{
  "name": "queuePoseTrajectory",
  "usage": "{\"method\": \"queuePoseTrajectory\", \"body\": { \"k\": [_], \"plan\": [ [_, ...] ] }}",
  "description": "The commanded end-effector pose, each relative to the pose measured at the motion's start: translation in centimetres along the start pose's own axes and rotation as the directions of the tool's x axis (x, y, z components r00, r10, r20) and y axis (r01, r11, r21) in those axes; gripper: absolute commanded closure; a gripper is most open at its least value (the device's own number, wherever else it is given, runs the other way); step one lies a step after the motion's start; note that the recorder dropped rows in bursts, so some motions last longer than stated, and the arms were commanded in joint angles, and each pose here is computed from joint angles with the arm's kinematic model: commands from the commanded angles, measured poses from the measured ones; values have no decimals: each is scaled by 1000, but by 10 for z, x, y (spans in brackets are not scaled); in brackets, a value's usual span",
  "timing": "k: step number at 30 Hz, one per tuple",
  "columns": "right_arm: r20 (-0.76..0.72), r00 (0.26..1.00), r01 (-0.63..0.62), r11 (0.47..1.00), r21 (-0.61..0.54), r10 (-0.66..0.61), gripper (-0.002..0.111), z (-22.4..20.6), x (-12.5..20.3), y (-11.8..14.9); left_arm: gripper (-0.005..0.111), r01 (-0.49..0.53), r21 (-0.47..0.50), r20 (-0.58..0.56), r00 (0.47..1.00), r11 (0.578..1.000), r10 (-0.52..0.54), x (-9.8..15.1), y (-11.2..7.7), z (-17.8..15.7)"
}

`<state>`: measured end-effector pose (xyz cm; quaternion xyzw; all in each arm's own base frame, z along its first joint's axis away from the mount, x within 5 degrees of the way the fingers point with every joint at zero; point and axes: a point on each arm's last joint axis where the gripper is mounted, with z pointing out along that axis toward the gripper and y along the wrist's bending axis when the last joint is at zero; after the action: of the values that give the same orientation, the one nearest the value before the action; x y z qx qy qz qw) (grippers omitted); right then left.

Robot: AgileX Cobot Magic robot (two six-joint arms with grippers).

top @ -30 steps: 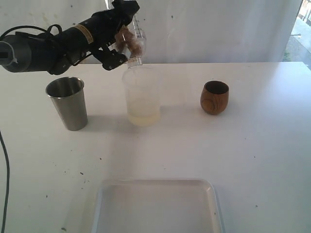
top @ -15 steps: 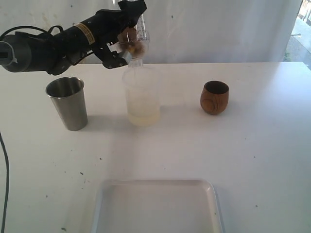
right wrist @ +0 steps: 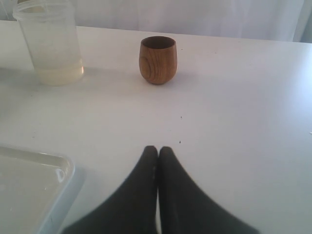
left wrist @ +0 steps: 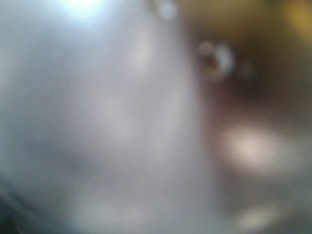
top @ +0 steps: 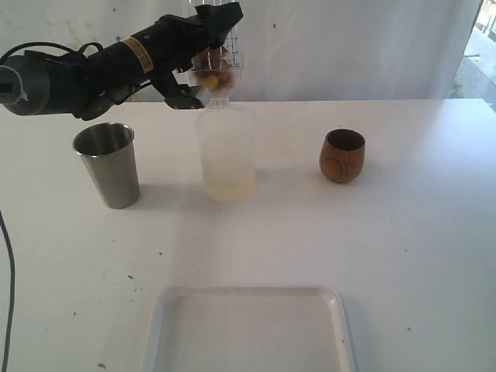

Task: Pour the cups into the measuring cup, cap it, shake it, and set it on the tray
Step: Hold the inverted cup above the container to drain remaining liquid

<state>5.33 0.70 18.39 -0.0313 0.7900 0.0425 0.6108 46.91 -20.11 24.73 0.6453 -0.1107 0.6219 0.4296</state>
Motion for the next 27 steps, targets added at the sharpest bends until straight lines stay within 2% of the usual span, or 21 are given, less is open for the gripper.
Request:
{"method": "queuePoseTrajectory", "body": {
  "k": [1,27],
  "plan": [
    [0,1000,4,1000,6,-4,108,0,1,0,107,-6,-47,-44,999,999,4,11,9,1],
    [0,1000,4,1000,6,-4,108,0,1,0,107,-6,-39,-39,999,999,5,11,8,1]
  ]
}}
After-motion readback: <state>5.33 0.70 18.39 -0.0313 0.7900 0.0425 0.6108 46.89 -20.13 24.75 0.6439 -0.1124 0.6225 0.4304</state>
